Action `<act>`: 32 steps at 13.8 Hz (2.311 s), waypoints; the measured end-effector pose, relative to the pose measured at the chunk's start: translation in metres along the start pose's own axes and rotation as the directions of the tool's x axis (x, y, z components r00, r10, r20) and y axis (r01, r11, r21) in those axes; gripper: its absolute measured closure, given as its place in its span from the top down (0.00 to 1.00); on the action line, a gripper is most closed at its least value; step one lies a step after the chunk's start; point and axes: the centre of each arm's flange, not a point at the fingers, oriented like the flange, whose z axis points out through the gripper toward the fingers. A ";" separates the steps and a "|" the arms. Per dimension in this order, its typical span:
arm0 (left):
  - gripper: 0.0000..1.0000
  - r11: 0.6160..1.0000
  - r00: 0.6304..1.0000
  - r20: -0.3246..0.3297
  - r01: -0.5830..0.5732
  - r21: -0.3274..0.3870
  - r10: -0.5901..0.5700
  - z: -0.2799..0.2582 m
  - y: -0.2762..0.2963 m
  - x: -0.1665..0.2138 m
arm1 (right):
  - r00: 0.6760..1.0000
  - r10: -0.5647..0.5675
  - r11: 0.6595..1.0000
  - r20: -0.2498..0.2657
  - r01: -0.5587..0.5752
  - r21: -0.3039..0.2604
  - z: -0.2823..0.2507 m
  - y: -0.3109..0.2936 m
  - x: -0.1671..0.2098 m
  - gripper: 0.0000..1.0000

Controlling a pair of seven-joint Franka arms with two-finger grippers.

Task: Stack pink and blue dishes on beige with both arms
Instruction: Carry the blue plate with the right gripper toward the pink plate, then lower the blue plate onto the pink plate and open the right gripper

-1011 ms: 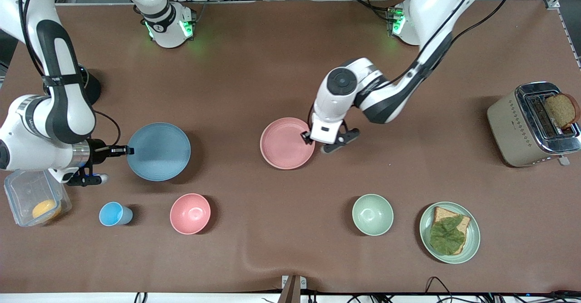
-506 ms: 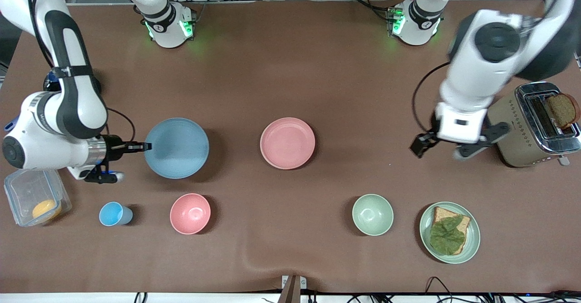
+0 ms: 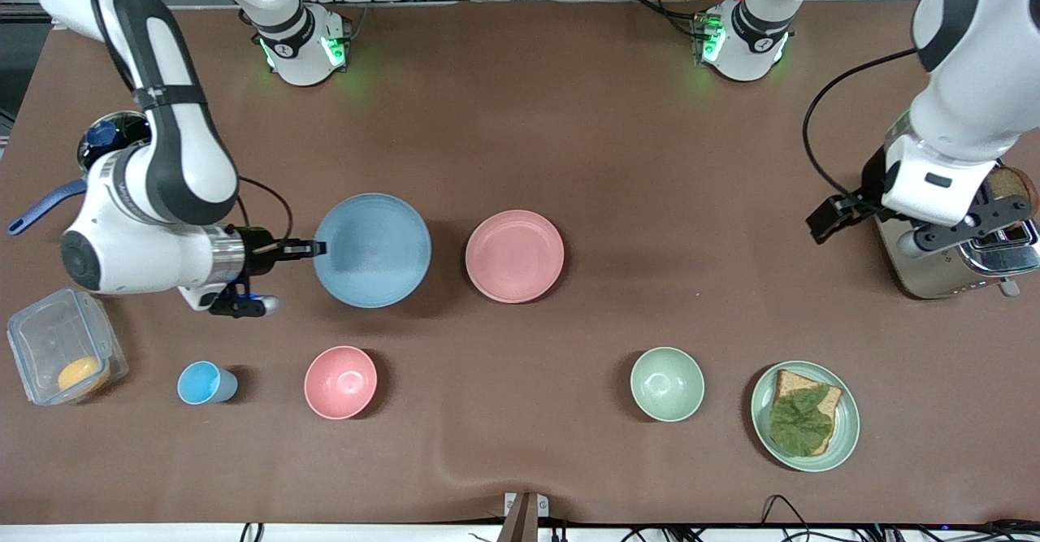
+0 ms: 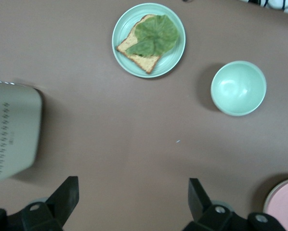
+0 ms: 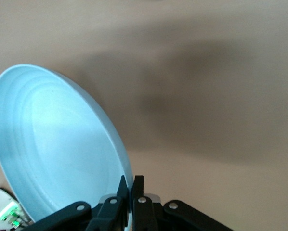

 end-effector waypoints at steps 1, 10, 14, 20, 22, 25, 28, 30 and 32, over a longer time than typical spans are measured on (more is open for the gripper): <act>1.00 1.000 1.000 0.018 -0.024 0.000 0.024 -0.005 -0.012 -0.001 | 1.000 -0.009 1.000 -0.003 0.009 -0.006 0.008 -0.022 -0.002 0.06; 1.00 0.992 0.992 0.044 -0.115 -0.045 0.117 -0.025 -0.030 -0.010 | 0.988 0.052 0.996 -0.143 -0.062 -0.067 0.124 -0.164 -0.013 0.06; 1.00 0.992 0.992 0.046 -0.119 -0.050 0.121 -0.025 -0.027 -0.011 | 0.984 0.077 0.993 -0.158 -0.089 -0.071 0.144 -0.161 -0.005 0.06; 1.00 0.974 0.974 0.058 -0.218 -0.063 0.221 -0.023 -0.032 -0.011 | 0.984 0.094 0.990 -0.151 -0.108 -0.089 0.174 -0.157 0.000 0.06; 1.00 0.965 0.964 0.065 -0.253 -0.064 0.257 -0.022 -0.039 -0.010 | 0.983 0.101 0.989 -0.156 -0.117 -0.093 0.182 -0.154 -0.002 0.06; 1.00 0.965 0.962 0.084 -0.257 -0.061 0.261 -0.023 -0.041 -0.012 | 0.982 0.108 0.988 -0.153 -0.124 -0.096 0.187 -0.156 -0.004 0.06; 1.00 0.967 0.963 0.090 -0.250 -0.057 0.254 -0.030 -0.047 -0.015 | 0.982 0.112 0.987 -0.153 -0.128 -0.097 0.189 -0.158 -0.006 0.06; 1.00 0.969 0.966 0.082 -0.241 -0.055 0.245 -0.036 -0.052 -0.016 | 0.982 0.115 0.987 -0.151 -0.130 -0.098 0.191 -0.160 -0.007 0.06; 1.00 0.972 0.969 0.079 -0.230 -0.054 0.234 -0.038 -0.060 -0.014 | 0.982 0.117 0.986 -0.150 -0.133 -0.099 0.193 -0.161 -0.008 0.06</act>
